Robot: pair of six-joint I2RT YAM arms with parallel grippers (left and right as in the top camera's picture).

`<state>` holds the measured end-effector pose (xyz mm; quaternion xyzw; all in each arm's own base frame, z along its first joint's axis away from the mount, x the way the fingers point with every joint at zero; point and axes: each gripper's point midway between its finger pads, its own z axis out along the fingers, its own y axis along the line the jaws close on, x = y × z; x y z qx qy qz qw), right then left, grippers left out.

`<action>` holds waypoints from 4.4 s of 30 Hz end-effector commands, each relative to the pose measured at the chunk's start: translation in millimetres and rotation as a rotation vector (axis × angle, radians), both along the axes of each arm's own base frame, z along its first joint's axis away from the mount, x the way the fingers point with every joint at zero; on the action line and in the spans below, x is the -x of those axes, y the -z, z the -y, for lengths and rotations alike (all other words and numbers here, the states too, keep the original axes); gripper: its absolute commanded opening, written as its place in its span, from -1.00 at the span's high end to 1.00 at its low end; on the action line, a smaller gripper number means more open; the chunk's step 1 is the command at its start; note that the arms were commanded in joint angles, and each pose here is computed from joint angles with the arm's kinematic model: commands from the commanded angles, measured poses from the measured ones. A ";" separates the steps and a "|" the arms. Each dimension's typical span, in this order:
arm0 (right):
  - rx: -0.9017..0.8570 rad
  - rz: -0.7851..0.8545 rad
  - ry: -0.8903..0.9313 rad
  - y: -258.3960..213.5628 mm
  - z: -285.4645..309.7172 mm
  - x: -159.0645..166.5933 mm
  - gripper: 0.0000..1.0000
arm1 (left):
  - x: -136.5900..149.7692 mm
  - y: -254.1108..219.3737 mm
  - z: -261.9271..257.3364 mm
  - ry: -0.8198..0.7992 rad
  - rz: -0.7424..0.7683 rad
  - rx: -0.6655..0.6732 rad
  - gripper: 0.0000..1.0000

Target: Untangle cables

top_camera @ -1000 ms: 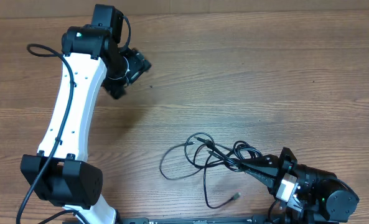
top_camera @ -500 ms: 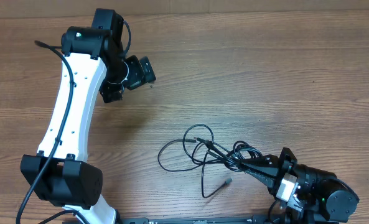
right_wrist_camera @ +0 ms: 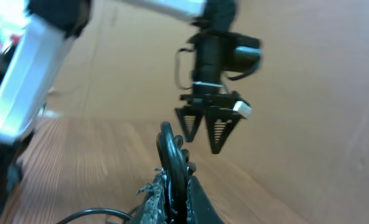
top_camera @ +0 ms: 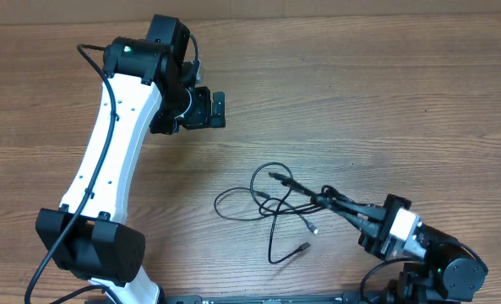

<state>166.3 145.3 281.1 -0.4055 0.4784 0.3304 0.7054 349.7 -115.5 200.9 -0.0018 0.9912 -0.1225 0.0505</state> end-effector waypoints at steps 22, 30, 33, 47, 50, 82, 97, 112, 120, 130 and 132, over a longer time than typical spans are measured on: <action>-0.369 -1.221 0.370 150.2 45.0 -122.0 0.93 | -7.6 -1.7 2.1 0.028 0.034 0.008 -1.00; -0.316 -1.250 0.384 166.1 44.4 -117.5 0.92 | -7.6 -1.8 2.1 0.028 0.034 0.008 -1.00; -0.314 -1.262 0.379 167.7 43.6 -116.0 0.93 | -7.5 -1.6 2.1 0.028 0.034 0.008 -1.00; -0.259 -1.322 0.053 149.6 9.6 -79.3 0.93 | -7.5 -1.6 2.1 0.028 0.034 0.008 -0.99; -0.272 -1.380 0.058 155.4 9.5 -76.4 0.92 | -7.5 -1.6 2.1 0.028 0.034 0.008 -1.00; -0.280 -1.496 0.073 170.7 9.1 -67.2 0.93 | -7.5 -1.6 2.1 0.028 0.034 0.008 -1.00; -0.289 -1.493 0.102 171.9 11.6 -71.4 0.93 | -7.6 -1.6 1.8 0.028 0.034 0.007 -0.99; -0.737 -1.427 0.126 89.9 35.0 -128.2 0.92 | -7.9 -1.5 1.8 0.027 0.034 0.007 -0.99; -0.740 -1.288 0.059 26.9 36.0 -145.0 0.93 | -7.9 -1.6 1.9 0.028 0.035 0.008 -0.99; -0.775 -1.249 0.089 17.2 42.4 -153.4 0.92 | -34.3 -12.7 20.5 -0.005 0.133 0.114 -0.99; -0.772 -1.251 0.087 17.2 42.0 -153.0 0.93 | -32.8 -17.9 34.5 0.046 0.140 0.184 -1.00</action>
